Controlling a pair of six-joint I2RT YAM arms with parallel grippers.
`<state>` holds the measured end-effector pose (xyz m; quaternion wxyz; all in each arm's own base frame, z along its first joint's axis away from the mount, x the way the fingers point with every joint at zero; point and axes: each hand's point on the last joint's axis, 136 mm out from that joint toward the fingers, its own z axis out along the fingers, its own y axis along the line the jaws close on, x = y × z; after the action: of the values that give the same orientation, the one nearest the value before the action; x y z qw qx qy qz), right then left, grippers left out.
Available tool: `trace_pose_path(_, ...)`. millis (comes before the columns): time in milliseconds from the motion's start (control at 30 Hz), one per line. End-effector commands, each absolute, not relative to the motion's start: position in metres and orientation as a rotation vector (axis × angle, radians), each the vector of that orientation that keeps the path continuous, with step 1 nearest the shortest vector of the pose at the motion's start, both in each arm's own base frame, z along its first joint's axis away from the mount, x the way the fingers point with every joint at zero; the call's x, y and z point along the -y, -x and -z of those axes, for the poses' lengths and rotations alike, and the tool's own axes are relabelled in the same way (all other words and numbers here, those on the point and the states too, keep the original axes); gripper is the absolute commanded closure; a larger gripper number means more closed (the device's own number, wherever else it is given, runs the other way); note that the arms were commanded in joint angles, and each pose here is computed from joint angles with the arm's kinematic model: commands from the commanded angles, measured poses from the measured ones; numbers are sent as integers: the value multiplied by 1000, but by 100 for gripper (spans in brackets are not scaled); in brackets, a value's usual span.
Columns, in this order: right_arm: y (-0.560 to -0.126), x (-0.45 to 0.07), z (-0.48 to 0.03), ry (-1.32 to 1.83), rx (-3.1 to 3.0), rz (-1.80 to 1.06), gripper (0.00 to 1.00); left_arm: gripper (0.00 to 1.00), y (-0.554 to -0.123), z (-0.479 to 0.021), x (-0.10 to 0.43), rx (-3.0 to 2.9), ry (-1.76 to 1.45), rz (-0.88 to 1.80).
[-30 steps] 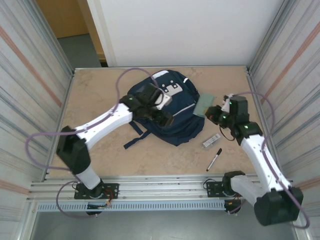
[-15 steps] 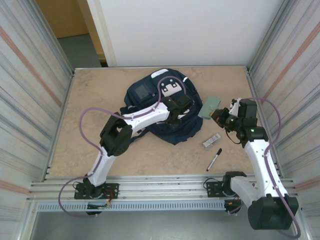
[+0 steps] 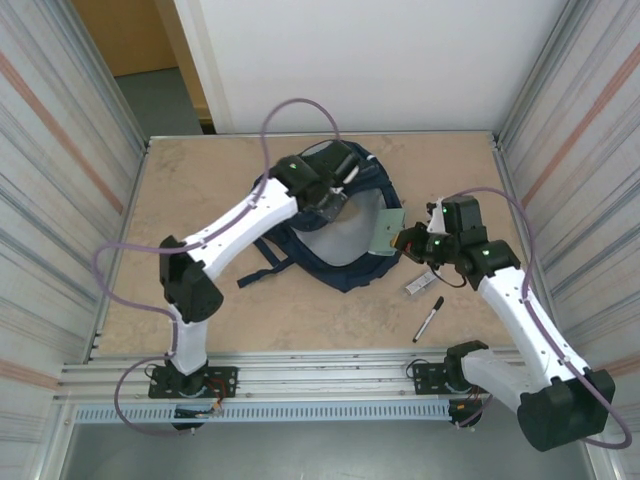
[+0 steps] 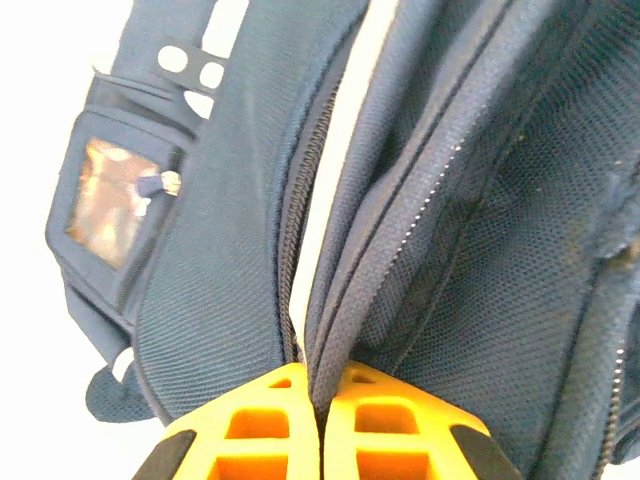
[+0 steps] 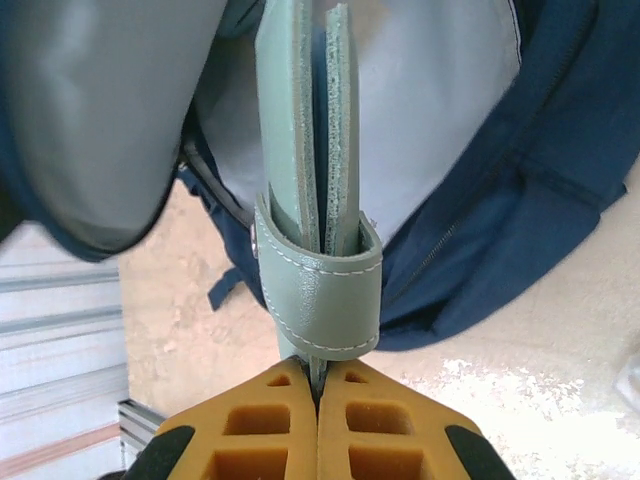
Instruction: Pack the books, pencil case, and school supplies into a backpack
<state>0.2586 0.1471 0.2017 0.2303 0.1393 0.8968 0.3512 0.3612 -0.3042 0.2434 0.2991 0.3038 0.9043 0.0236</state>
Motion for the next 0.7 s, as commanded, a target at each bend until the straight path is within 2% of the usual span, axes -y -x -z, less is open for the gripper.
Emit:
trace_pose_path(0, -282, -152, -194, -478, -2401, -983, 100, 100, -350, -296, 304, -2363, -659, 146)
trace_pose_path(200, -322, -204, -187, -560, -2350, -1243, 100, 100, -338, -316, 331, -2322, -658, 403)
trace_pose_path(400, -369, -241, -152, -626, -2343, -1249, 100, 100, -333, -327, 346, -2281, -683, 521)
trace_pose_path(567, -413, -243, -129, -733, -2241, -1221, 100, 100, -323, -337, 355, -2208, -700, 644)
trace_pose_path(667, -437, -255, -117, -762, -2227, -1303, 100, 100, -319, -342, 363, -2154, -716, 727)
